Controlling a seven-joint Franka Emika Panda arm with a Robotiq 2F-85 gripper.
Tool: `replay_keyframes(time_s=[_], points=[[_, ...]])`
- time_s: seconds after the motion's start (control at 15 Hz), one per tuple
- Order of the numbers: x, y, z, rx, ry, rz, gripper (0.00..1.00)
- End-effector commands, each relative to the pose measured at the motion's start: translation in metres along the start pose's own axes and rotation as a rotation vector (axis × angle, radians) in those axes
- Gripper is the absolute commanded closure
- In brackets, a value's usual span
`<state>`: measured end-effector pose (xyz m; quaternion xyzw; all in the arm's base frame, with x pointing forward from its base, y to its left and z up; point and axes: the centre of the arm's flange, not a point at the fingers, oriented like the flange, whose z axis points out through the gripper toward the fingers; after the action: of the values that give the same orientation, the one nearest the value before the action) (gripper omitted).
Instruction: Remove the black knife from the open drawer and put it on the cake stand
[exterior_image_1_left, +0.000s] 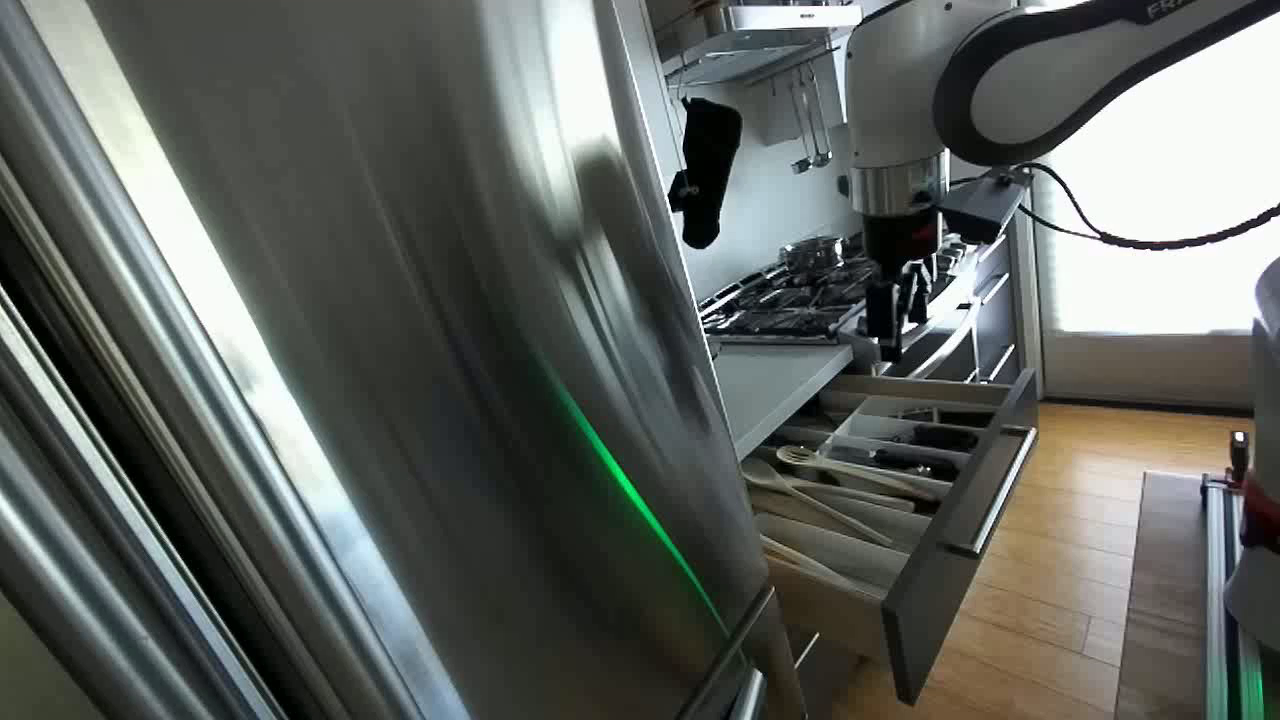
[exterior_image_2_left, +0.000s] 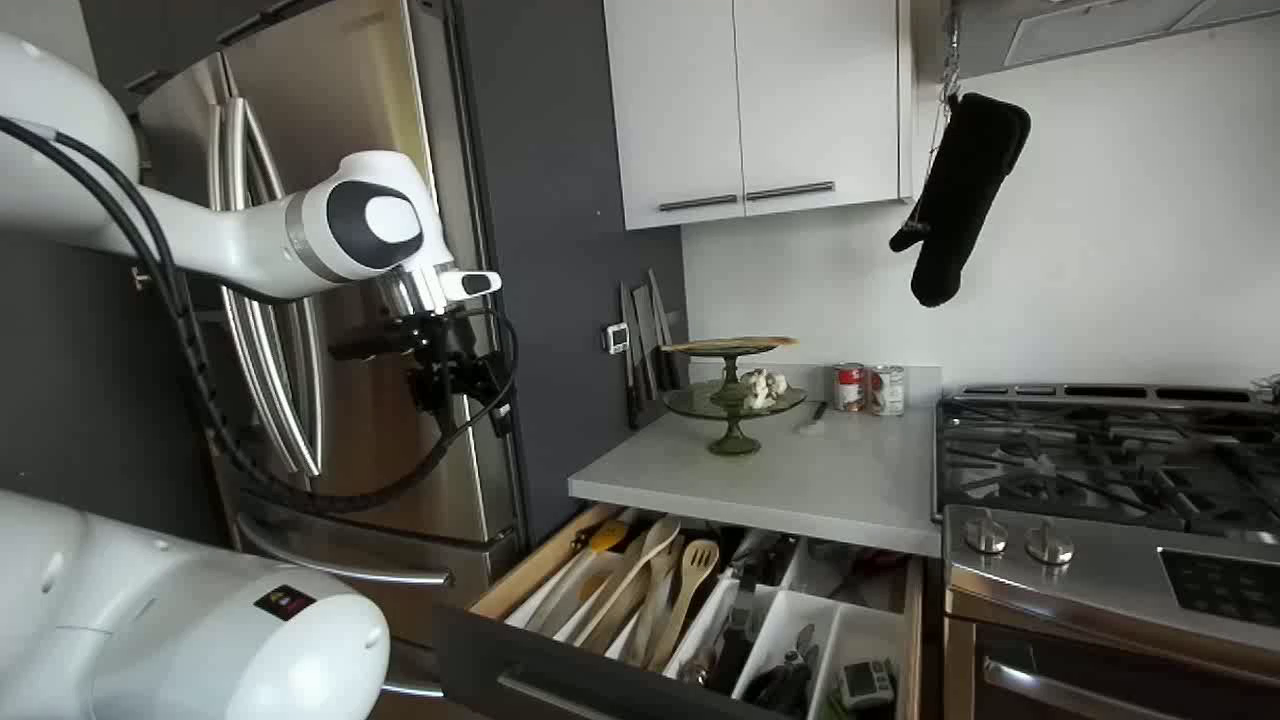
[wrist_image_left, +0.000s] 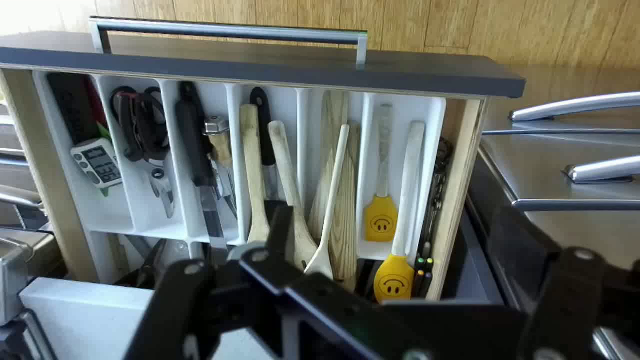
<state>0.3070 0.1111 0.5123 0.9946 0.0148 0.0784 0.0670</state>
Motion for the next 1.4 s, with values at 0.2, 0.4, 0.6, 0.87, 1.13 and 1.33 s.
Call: replay_keyframes(time_s=[0.2,0.4,0.6,0.87,1.13,1.33], points=[[0.000,0.000,0.000,0.000,0.000,0.000,0.00],[0.000,0.000,0.000,0.000,0.000,0.000,0.00],[0.000,0.000,0.000,0.000,0.000,0.000,0.00],[0.000,0.000,0.000,0.000,0.000,0.000,0.00],[0.021,0.030,0.023,0.032,-0.046,0.025,0.00],[0.036,0.064,0.049,0.065,-0.062,0.030,0.00]])
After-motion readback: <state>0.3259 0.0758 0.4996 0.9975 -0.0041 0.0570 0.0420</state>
